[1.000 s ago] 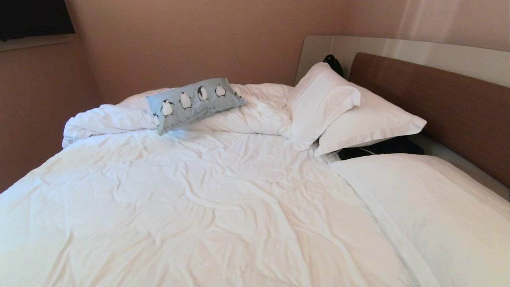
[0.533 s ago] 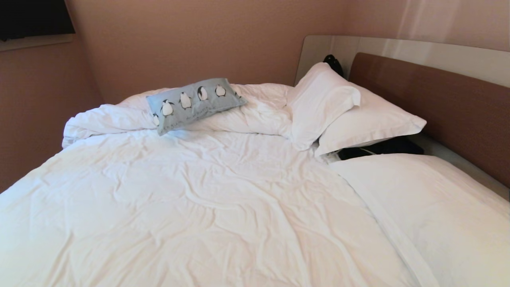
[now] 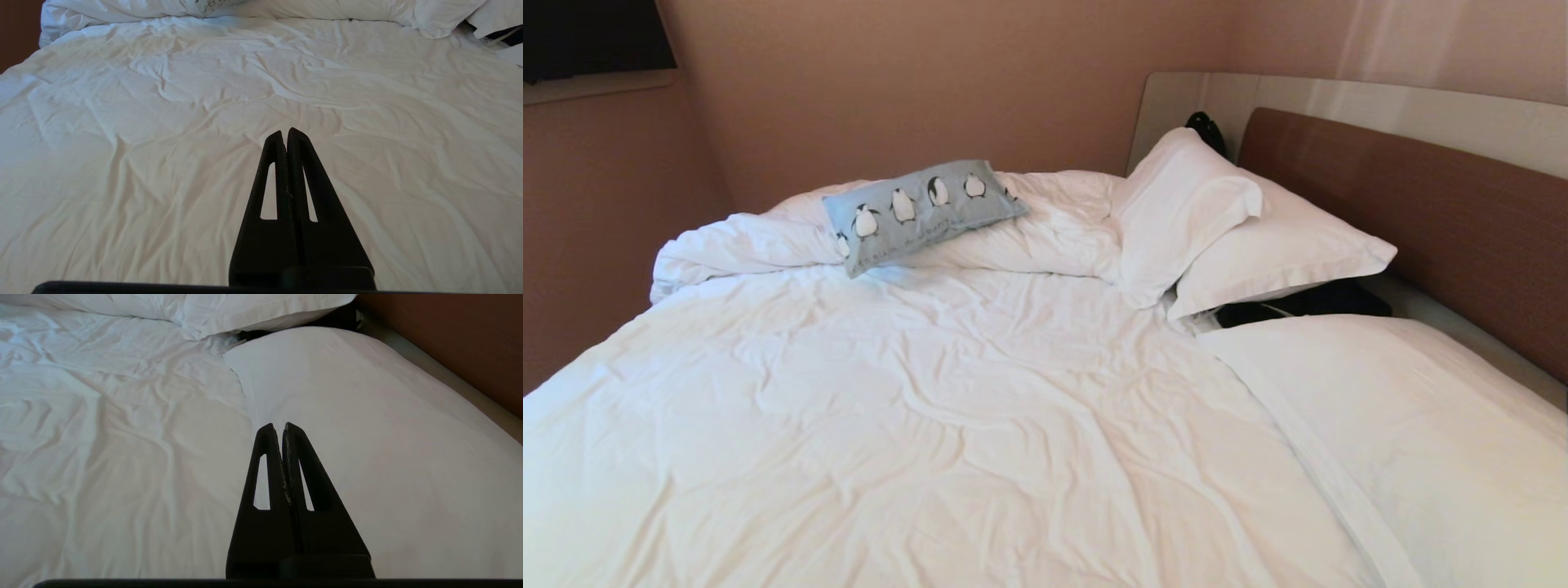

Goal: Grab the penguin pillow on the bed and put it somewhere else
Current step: Pick up the pillow

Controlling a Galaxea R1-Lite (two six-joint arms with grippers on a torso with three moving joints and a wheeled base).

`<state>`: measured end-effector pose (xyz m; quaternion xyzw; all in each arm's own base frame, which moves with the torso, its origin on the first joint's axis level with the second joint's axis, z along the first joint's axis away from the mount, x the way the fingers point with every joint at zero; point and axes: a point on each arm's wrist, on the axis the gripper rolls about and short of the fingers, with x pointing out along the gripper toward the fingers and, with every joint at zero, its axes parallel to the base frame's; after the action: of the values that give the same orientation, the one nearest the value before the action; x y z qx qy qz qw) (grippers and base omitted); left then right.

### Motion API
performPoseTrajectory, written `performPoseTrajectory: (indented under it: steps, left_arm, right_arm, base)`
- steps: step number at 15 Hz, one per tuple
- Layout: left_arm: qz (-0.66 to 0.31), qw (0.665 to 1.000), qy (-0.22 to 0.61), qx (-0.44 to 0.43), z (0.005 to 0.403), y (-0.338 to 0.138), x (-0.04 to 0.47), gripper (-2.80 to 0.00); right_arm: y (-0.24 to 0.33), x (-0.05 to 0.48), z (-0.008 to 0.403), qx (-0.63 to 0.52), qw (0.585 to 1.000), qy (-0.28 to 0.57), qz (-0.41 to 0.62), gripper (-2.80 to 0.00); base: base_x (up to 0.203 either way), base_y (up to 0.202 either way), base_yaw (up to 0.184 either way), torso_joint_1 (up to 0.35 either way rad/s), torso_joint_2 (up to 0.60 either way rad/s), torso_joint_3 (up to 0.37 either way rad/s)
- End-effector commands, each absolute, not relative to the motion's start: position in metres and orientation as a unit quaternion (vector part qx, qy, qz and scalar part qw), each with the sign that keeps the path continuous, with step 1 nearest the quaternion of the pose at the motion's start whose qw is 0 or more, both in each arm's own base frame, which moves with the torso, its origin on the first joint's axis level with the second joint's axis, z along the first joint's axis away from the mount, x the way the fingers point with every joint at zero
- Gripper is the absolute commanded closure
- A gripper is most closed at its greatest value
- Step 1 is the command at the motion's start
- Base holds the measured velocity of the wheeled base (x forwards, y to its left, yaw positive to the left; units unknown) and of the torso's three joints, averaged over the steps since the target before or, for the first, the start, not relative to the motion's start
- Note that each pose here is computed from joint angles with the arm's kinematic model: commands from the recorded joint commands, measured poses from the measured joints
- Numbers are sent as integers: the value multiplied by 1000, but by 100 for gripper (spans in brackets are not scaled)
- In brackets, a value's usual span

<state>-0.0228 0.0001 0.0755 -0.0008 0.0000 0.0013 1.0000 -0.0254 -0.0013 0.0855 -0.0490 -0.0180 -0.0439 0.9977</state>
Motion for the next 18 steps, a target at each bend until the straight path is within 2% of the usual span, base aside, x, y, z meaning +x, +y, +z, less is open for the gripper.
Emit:
performPoseTrajectory:
  steps: [1,7,11,18]
  left_arm:
    - [2,1000,1,-1,76,0,-23,0]
    - [2,1000,0,-1,75,0,-23,0]
    - [2,1000,0,-1,75,0,-23,0]
    - [2,1000,0,-1,76,0,-23,0]
  right_arm:
    - [-1,-24,88,-50,997,-51,-36,0]
    - [1,-23,76,-52,999,2,1,0]
    - [0,-23,75,-7,1000,1,-3,0]
    - [0,-23,75,-2,1000,0,-5,0]
  base:
    - [0,0,0,0,0,0]
    - [0,0,0,0,0,0]
    - [0,0,0,0,0,0]
    - [0,0,0,0,0,0]
